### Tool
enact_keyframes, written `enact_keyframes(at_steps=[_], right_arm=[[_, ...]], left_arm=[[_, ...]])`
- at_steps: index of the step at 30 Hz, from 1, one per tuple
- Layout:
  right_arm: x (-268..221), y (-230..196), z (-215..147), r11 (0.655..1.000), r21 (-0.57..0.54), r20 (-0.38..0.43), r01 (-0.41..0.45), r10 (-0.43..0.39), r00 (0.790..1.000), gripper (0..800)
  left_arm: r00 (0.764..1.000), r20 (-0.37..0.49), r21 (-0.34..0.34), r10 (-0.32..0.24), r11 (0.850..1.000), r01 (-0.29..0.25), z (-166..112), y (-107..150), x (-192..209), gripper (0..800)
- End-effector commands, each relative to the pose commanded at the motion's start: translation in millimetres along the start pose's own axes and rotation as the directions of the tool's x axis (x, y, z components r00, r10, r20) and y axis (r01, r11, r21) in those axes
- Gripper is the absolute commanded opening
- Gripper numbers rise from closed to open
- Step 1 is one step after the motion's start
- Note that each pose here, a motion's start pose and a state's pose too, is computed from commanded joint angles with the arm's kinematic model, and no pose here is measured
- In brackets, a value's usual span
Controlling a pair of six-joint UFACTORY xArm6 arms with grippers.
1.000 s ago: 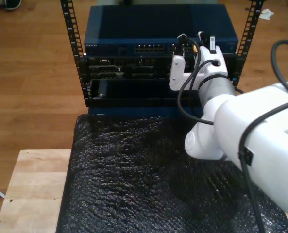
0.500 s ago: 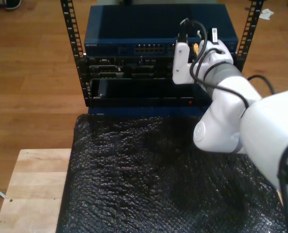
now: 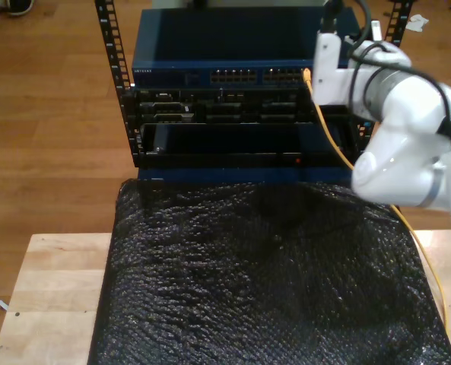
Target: Grab the cable and plug it in
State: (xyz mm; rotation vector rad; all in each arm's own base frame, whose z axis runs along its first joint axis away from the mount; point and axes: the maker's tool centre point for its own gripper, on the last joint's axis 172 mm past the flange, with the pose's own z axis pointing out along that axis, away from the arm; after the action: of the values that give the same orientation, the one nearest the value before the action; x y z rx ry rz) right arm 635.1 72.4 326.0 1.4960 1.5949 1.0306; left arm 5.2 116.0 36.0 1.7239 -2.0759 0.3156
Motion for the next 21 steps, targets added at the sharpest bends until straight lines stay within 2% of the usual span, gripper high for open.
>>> enact_keyframes(at_steps=[7,14,17,19,21], right_arm=[[-17,-25,-14,0.981,0.187,-0.015,0.043,-0.041,0.999,702],[-60,-60,-33,0.917,0.359,-0.029,0.175,-0.177,0.984,728],[-73,-80,-48,0.871,0.433,-0.064,0.234,-0.229,0.971,753],[-85,-91,-63,0.831,0.479,-0.097,0.282,-0.269,0.958,794],[-98,-109,-76,0.782,0.535,-0.137,0.319,-0.292,0.946,797]], left_arm=[[1.0,0.0,0.0,0.0,1.0,0.0,0,0,0,800],[1.0,0.0,0.0,0.0,1.0,0.0,0,0,0,800],[1.0,-0.002,0.0,0.0,1.0,0.0,0,0,0,800],[1.0,-0.002,0.0,0.0,1.0,0.0,0,0,0,800],[1.0,-0.003,0.0,0.0,1.0,0.0,0,0,1,800]])
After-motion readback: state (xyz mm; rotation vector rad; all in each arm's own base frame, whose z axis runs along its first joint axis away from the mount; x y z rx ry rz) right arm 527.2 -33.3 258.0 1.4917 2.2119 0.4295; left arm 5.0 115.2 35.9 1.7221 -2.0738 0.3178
